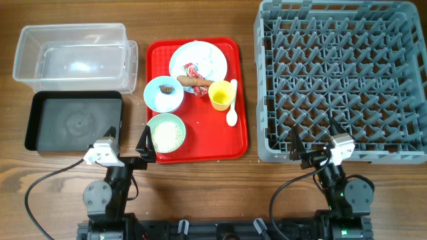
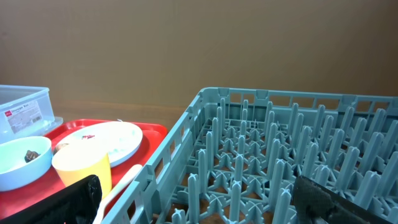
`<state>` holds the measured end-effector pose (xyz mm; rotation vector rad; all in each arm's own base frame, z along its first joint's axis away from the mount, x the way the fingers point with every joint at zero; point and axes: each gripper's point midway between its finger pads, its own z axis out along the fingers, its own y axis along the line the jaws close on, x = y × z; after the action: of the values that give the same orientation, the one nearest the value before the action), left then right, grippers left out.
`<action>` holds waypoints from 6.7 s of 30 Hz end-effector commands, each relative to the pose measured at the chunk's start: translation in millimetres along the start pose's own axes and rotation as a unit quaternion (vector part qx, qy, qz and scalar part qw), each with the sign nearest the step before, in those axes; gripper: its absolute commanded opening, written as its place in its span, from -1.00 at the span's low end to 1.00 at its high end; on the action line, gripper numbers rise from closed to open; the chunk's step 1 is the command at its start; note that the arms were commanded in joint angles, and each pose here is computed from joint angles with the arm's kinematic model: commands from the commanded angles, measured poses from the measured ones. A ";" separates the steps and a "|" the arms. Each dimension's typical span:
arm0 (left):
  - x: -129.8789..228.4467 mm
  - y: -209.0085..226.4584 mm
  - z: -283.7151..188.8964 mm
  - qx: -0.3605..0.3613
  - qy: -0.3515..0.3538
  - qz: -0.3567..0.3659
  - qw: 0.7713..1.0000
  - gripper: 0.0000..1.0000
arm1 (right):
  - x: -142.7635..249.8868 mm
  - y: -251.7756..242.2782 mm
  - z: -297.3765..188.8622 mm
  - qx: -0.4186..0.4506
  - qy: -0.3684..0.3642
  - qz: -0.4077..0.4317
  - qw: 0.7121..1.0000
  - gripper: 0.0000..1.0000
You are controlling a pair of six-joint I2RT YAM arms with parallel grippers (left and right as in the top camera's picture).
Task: Sort waste into correct bins and load items into the dishwasher rack
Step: 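Move the left gripper toward the light blue bowl on the red tray, then grasp the rim of the light blue bowl with the left gripper, then carry the blue bowl left and tip the scrap onto the black tray, then return the emptied blue bowl to the red tray with the left gripper, then grasp the rim of the pale green rice bowl with the left gripper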
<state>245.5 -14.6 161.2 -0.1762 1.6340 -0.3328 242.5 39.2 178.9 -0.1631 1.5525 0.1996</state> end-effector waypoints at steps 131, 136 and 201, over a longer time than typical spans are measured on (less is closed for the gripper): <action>-47.3 129.9 110.5 -0.015 0.415 -0.377 0.828 -0.92 | 28.4 -7.6 70.9 0.066 0.450 0.265 0.850 0.99; -40.4 156.7 114.0 0.080 0.355 -0.508 0.781 -0.92 | 29.9 -7.1 68.8 0.067 0.454 0.266 0.847 0.99; 66.4 -98.1 97.2 -0.194 0.626 -0.025 0.755 0.21 | 26.3 -8.6 75.7 0.064 0.439 0.265 0.856 1.00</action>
<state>357.4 -141.7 130.4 -0.0032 2.9500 -0.1091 314.7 48.4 151.0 0.3375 2.5125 0.5055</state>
